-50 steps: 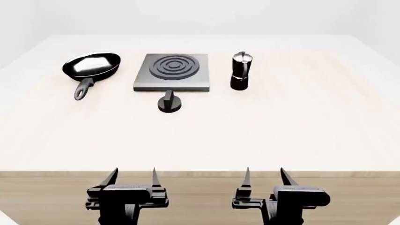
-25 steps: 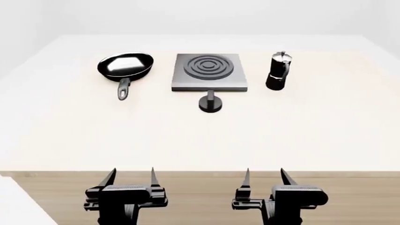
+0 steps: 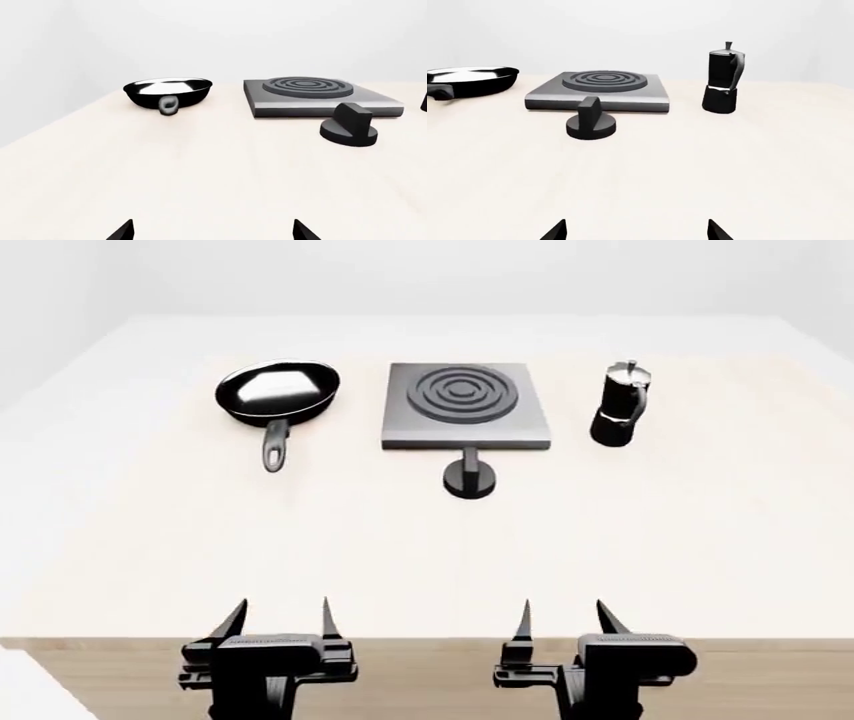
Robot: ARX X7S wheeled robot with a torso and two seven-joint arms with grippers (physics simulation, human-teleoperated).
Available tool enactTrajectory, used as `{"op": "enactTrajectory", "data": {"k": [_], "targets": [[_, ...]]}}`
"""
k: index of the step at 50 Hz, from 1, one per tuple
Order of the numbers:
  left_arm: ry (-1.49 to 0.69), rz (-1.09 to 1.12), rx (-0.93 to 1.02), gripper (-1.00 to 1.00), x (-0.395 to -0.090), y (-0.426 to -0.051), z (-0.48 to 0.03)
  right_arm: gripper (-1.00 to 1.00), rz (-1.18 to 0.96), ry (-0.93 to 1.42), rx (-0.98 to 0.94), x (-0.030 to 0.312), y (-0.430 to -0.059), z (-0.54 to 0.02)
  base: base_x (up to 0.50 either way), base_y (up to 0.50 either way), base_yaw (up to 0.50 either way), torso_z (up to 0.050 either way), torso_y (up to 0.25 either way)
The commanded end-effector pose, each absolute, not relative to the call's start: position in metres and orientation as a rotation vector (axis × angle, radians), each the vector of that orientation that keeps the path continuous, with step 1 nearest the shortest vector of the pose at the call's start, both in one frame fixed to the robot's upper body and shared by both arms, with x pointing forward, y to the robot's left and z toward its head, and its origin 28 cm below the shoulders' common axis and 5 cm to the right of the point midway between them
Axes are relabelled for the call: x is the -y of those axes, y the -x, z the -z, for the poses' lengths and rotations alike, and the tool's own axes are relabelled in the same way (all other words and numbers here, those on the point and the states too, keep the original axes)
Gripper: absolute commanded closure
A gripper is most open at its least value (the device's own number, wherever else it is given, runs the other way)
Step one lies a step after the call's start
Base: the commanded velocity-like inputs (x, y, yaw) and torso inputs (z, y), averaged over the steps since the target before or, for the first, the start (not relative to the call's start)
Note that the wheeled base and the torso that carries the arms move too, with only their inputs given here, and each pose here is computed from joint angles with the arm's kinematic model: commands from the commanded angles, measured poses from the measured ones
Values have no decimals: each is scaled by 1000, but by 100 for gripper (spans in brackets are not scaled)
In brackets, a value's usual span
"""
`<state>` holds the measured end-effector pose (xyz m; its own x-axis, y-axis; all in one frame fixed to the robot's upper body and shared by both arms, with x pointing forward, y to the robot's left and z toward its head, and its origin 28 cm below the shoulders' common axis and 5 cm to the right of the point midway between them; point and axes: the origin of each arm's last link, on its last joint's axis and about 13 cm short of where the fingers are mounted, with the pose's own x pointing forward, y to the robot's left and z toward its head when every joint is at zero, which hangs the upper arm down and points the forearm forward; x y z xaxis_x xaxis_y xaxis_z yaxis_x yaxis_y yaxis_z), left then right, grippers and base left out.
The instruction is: Turn on the stove and put the frying pan on it.
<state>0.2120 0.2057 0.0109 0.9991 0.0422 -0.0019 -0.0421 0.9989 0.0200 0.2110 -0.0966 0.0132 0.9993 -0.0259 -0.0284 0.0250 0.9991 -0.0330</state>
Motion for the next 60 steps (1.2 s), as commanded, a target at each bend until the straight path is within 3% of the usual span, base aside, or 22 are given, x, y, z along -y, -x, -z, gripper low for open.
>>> {"op": "enactTrajectory", "data": {"k": [1,60], "targets": [[-22,-39,3,-100,-205,-212,-10,-100,25,36,-35,97,-212,-12,500,4,0,0,0],[-23,-42,5,-100,-205,-212,-10,-100,31,33,-30,97,-211,-13,498,22,0,0,0]]}}
